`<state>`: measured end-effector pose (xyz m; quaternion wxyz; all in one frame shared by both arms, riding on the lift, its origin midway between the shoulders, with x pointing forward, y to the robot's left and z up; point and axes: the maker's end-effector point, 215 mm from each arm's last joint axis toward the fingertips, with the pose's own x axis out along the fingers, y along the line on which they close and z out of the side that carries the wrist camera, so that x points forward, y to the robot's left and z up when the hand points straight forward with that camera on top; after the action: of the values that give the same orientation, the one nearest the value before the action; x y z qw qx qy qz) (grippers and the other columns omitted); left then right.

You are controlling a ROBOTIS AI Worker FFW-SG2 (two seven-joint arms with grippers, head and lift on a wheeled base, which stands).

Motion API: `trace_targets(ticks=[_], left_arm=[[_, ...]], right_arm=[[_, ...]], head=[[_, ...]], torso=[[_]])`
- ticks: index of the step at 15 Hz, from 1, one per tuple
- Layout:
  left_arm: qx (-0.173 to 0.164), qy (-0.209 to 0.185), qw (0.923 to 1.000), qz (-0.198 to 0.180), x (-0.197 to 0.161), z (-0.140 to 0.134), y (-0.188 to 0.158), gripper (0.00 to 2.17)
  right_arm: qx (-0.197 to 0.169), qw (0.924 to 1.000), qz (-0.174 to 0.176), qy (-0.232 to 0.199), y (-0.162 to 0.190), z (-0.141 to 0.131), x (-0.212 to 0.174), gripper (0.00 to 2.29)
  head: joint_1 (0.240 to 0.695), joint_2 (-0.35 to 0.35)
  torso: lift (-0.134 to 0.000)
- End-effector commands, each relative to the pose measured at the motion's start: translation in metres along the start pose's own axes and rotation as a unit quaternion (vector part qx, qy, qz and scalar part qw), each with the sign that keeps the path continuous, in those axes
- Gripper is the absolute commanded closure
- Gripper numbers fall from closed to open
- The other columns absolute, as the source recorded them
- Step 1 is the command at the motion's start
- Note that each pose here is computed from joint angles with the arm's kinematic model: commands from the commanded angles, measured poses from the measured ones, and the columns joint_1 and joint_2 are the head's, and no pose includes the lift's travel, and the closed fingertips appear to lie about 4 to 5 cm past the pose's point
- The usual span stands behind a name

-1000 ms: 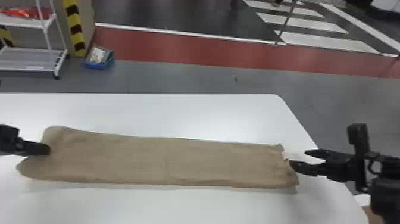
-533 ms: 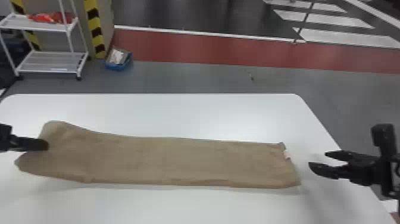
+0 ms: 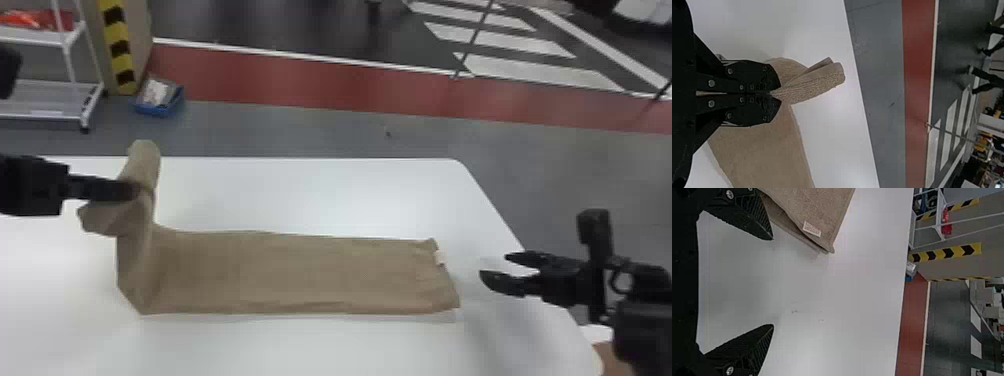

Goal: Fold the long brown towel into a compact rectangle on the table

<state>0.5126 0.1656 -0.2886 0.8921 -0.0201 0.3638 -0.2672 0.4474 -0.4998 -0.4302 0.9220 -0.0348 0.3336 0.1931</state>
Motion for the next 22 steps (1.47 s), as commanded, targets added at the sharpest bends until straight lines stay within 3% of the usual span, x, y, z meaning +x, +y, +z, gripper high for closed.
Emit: trace_targets(ticks=[1,4,7,10,15,22], left_arm=[[0.026,-0.017,0.9985,-0.045,0.019,0.02,-0.069,1.89],[0.074,0.003,0.996,-0.051,0.034,0.013,-0.108,1.89],[0.131,0.038,0.9898,-0.042,0.051,-0.011,-0.143,1.89],[0.165,0.068,0.9837,-0.025,0.067,-0.042,-0.162,1.89],[0.194,0.097,0.976,0.019,0.085,-0.064,-0.158,1.89],[0.223,0.078,0.9697,0.062,0.086,-0.041,-0.153,1.89]], right_arm=[[0.002,1.0,-0.004,-0.002,-0.003,-0.001,-0.006,0.09],[0.004,0.9999,-0.009,-0.004,-0.009,-0.002,-0.014,0.09],[0.002,0.9999,-0.013,-0.005,-0.015,-0.001,-0.02,0.09],[-0.001,0.9999,-0.014,-0.005,-0.018,-0.002,-0.02,0.09],[-0.001,0.9999,-0.008,-0.006,-0.012,0.0,-0.013,0.09],[0.003,1.0,-0.007,-0.004,-0.007,-0.003,-0.01,0.09]], head=[[0.695,-0.35],[0.695,-0.35],[0.695,-0.35],[0.695,-0.35],[0.695,-0.35],[0.695,-0.35]], torso=[[-0.124],[-0.124],[-0.124],[-0.124],[-0.124],[-0.124]])
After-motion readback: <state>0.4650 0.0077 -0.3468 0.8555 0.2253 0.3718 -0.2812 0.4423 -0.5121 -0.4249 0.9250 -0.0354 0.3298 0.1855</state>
